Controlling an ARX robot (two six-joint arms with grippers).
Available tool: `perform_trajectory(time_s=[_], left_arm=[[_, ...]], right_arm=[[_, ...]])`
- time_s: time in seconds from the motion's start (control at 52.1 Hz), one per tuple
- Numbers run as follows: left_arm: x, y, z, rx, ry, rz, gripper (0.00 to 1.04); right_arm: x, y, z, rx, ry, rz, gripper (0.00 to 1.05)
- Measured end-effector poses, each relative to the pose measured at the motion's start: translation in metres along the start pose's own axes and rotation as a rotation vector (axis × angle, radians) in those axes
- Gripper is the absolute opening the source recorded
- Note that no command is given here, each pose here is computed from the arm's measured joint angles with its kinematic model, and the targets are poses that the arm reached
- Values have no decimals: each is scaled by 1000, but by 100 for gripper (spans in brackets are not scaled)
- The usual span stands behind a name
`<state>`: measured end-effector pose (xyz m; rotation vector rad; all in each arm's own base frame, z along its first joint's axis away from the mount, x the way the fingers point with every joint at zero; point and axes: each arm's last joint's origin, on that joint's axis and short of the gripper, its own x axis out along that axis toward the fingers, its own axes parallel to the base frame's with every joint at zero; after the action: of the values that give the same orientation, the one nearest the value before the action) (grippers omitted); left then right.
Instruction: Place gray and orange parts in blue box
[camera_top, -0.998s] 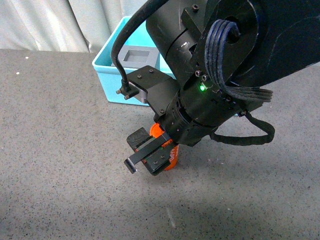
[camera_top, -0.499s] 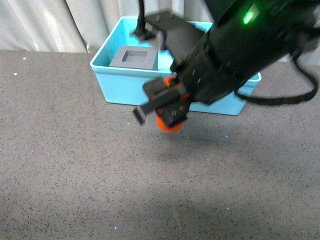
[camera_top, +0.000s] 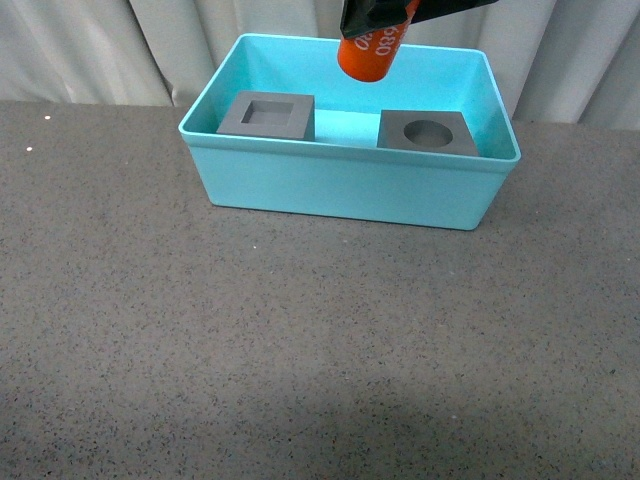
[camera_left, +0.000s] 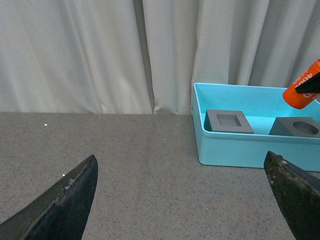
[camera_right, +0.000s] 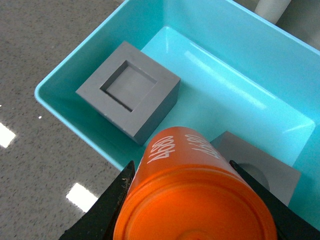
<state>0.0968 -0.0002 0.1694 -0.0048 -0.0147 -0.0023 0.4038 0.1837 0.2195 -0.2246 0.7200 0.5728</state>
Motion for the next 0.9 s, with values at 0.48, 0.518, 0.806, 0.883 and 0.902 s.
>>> perform_trajectory(time_s=[0.48,0.518,0.806,0.883,0.902], left_arm=[[0,0,0,0,0,0,98],[0,0,0,0,0,0,98],[0,0,0,0,0,0,98],[0,0,0,0,0,0,98],[0,0,0,0,0,0,98]], right_arm=[[81,-13,4,37,135,38,45],[83,-13,3,38,141,38,45],[107,-17,0,47,199,20,45],[111,-17,-2,48,208,21,45],[114,-17,-3,48,217,22,45]])
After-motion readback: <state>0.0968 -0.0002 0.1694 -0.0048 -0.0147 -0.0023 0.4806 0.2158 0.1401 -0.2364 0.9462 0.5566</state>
